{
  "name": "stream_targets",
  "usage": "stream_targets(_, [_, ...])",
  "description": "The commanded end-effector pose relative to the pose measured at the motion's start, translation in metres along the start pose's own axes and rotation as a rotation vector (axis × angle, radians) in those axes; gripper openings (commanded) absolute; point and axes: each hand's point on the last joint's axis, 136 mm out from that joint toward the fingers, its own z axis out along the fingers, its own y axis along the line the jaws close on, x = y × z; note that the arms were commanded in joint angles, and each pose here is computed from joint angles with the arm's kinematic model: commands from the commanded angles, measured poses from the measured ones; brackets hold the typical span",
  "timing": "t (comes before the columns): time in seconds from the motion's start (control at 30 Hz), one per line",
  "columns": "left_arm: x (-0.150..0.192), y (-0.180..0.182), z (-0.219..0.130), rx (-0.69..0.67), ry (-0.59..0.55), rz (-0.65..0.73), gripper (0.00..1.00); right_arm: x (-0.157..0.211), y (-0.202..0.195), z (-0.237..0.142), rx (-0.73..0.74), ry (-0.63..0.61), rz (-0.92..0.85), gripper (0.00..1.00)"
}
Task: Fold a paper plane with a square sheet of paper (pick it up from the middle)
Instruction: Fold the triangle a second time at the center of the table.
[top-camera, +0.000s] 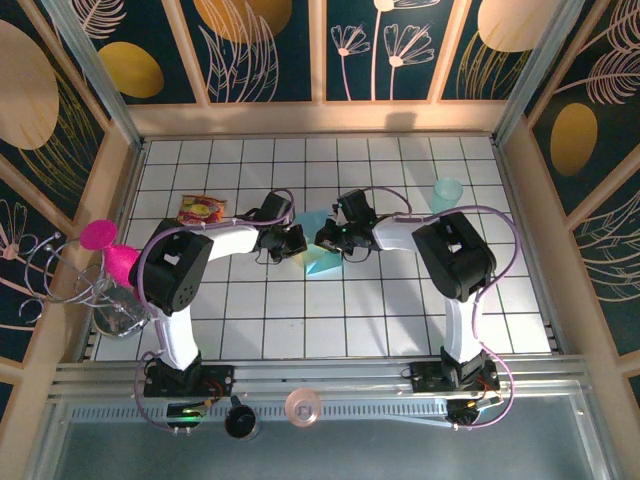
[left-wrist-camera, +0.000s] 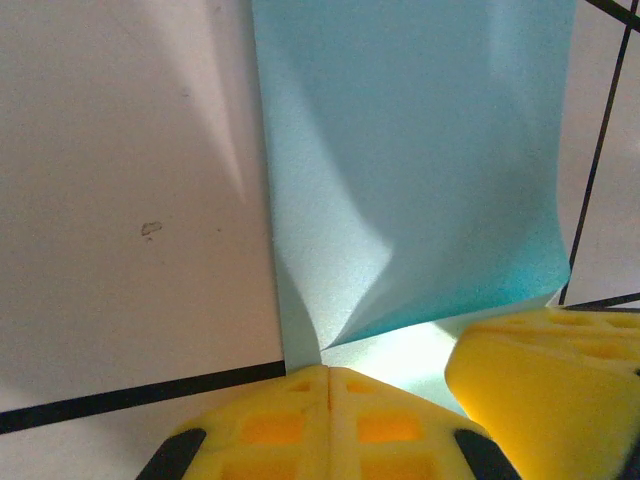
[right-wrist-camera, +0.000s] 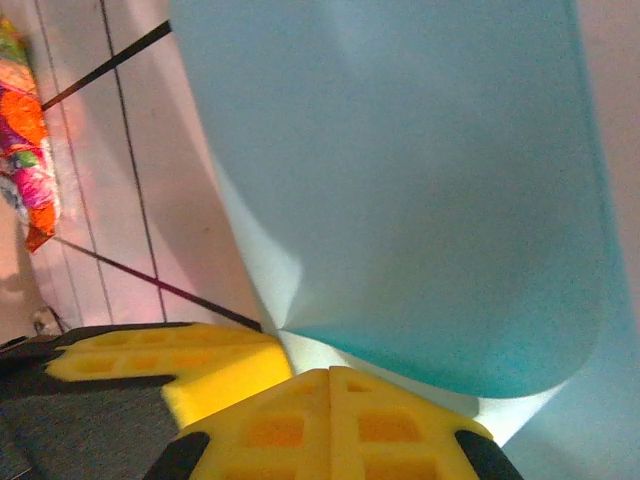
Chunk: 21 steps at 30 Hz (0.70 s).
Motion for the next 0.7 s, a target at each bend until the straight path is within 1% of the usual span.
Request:
stream_targets(0.0, [0.011,0.025,0.009,-0.099,0.035,-0.008,0.00,-0.009,-0.016,0.004,0.057,-0.028,-0.006,0.04])
stream_targets(0.17, [0.008,0.021,0.005,-0.089,0.026,0.000,0.00,-0.005,-0.040,0.005,0.113,-0.025,0.044,0.04])
stream_targets(0.4, [-0.008,-0.021,-0.028,0.039,-0.042,0.037,0.01,0.008,-0.056,0.008,0.155,0.003,0.084,0.04])
stream_targets(0.53, [0.001,-0.039,-0.035,0.094,-0.040,0.050,0.04,0.013,-0.064,0.009,0.173,0.016,0.110,0.03])
stream_targets(0.67, [0.021,-0.054,-0.026,0.115,0.002,0.067,0.05,0.015,-0.068,0.010,0.183,0.023,0.129,0.03])
